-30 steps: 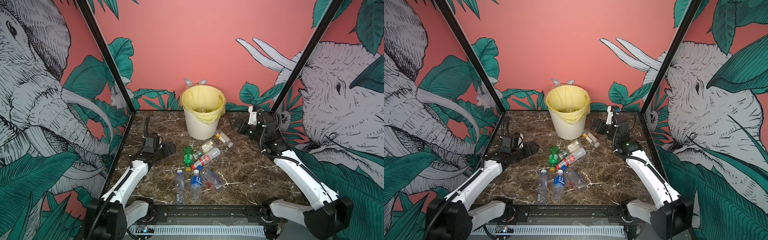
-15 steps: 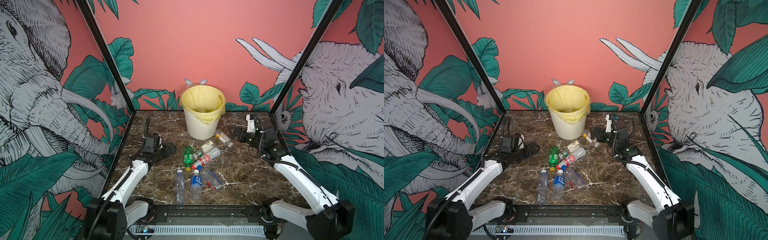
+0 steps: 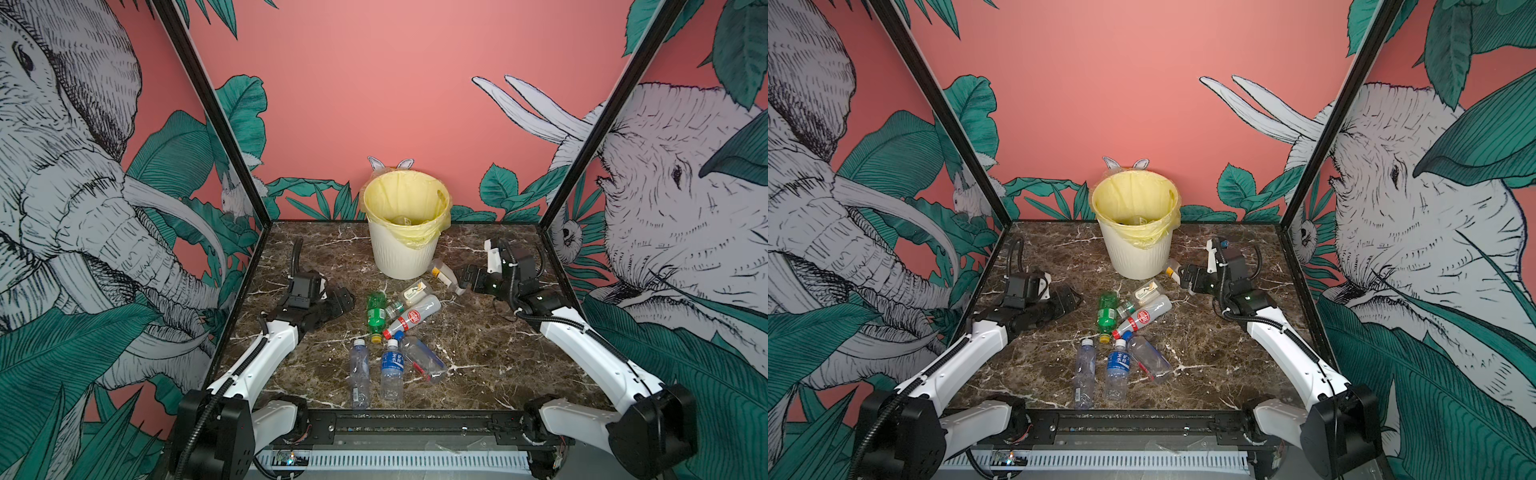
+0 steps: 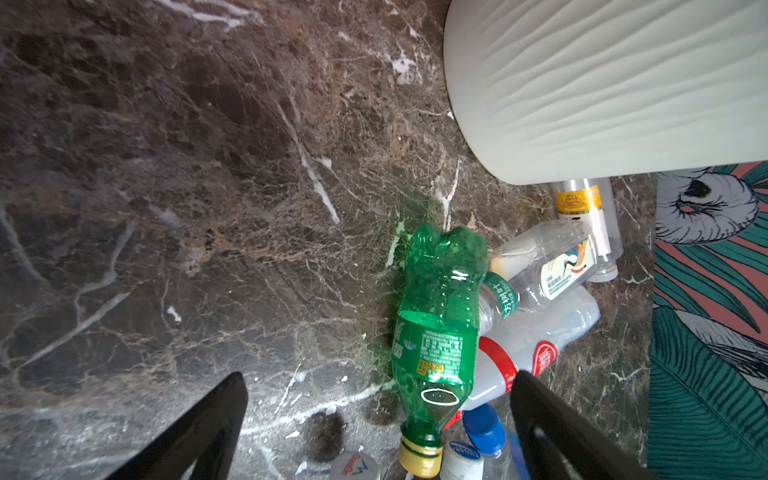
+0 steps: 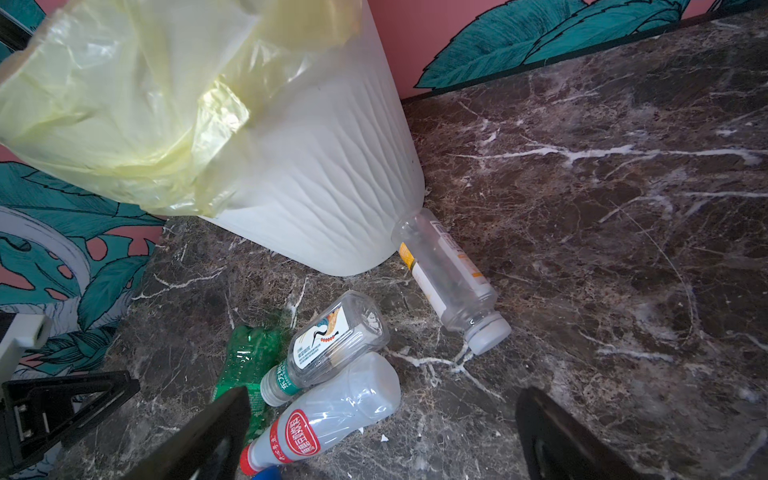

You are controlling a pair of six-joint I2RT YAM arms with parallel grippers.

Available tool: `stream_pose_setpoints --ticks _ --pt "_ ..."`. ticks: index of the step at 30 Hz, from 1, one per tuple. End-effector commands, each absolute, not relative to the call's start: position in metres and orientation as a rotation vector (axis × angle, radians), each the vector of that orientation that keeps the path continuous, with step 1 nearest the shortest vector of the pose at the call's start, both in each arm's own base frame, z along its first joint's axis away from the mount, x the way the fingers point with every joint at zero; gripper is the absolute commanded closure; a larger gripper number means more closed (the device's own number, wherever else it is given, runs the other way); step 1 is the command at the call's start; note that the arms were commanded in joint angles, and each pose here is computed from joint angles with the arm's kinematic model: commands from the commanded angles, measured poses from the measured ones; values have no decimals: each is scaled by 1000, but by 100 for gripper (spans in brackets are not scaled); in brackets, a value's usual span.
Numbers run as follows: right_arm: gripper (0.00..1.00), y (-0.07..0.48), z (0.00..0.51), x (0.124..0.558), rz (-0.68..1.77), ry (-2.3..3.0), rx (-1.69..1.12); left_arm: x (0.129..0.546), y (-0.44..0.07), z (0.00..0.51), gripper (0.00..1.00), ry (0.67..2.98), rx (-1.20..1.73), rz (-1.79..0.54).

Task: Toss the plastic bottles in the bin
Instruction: 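Withdraw the right gripper from the bin while the left gripper moves toward the white-cap bottle, then lower the left gripper around the clear white-cap water bottle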

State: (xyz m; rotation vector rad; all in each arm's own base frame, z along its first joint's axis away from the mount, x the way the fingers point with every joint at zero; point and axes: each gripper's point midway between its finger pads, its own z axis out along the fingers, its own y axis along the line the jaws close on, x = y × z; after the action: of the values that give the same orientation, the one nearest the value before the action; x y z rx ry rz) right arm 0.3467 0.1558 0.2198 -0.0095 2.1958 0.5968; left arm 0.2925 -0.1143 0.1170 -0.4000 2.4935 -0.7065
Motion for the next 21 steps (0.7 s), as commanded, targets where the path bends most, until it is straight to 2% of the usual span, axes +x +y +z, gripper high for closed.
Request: stream_pose_setpoints --ticks 1,21 --pt "1 157 221 346 611 2180 -10 282 -123 111 1 2510 -400 -754" --pt "1 152 212 339 624 2185 39 191 -122 90 1 2762 -364 -527"
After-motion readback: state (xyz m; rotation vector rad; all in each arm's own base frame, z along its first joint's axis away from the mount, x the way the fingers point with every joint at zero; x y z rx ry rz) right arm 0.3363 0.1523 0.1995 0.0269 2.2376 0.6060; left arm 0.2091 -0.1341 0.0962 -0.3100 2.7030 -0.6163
